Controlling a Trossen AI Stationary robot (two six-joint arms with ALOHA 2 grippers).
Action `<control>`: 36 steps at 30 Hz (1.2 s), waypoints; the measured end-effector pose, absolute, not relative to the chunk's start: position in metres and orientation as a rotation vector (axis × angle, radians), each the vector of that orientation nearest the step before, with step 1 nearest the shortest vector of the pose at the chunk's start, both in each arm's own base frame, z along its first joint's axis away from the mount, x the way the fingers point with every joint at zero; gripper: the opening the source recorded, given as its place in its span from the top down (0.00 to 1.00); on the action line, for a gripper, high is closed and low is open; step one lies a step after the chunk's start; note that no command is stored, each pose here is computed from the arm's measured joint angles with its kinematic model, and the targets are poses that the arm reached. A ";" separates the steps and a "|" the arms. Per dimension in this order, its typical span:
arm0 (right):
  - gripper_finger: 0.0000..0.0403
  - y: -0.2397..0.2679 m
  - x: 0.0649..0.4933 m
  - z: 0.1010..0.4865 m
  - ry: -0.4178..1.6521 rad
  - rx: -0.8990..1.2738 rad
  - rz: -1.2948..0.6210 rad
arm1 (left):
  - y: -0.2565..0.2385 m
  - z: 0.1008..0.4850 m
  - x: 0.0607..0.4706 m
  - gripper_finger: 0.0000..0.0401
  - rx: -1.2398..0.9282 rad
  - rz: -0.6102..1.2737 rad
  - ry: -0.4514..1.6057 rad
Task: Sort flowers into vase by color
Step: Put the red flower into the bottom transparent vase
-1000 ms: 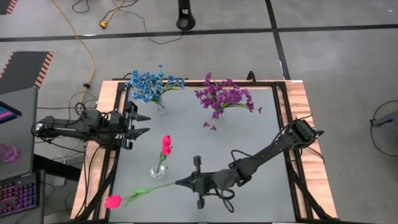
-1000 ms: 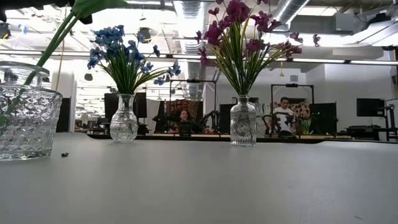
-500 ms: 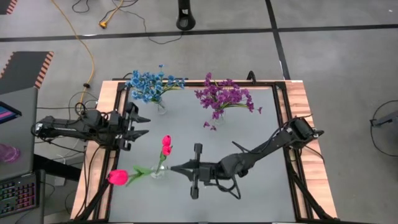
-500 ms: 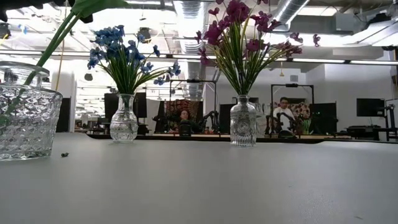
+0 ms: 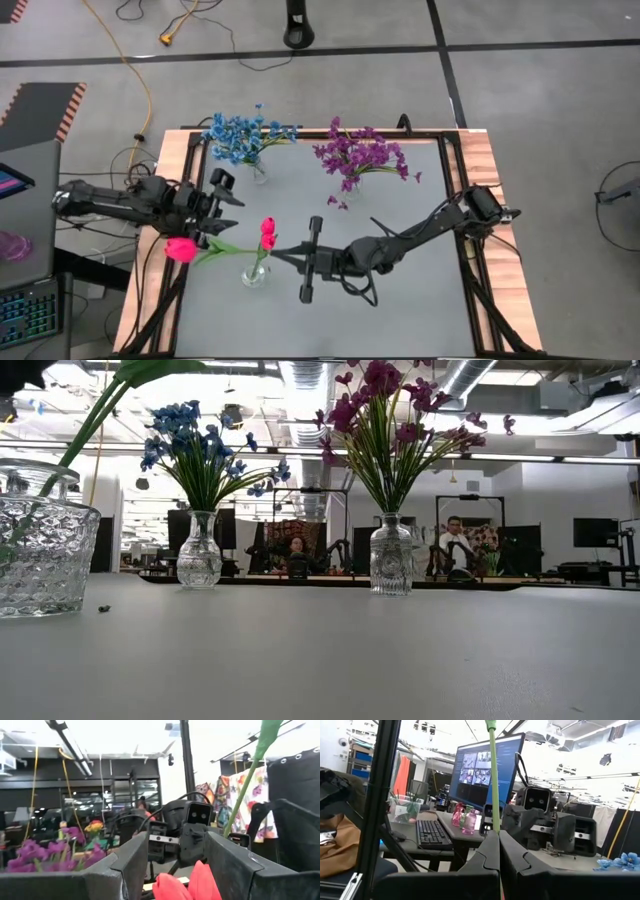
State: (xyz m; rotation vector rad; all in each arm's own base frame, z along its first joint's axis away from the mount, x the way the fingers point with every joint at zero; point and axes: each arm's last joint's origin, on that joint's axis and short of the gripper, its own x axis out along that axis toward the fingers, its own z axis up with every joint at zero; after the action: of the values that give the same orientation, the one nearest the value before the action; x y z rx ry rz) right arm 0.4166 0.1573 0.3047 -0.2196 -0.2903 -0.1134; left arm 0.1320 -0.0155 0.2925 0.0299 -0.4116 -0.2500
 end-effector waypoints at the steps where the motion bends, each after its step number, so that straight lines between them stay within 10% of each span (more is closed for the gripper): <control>1: 0.95 0.157 0.417 0.305 -0.291 -0.219 -0.114 | -0.016 0.292 0.135 0.54 0.035 -0.254 -0.416; 36: 0.95 0.151 0.417 0.309 -0.326 -0.218 -0.141 | -0.072 0.330 0.186 0.54 0.195 -0.370 -0.536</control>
State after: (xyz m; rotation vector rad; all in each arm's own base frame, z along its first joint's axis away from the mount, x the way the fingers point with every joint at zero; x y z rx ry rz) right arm 0.4172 0.1513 0.3086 -0.2179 -0.3258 -0.1413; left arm 0.1862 -0.0717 0.3302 0.1951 -0.5362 -0.3703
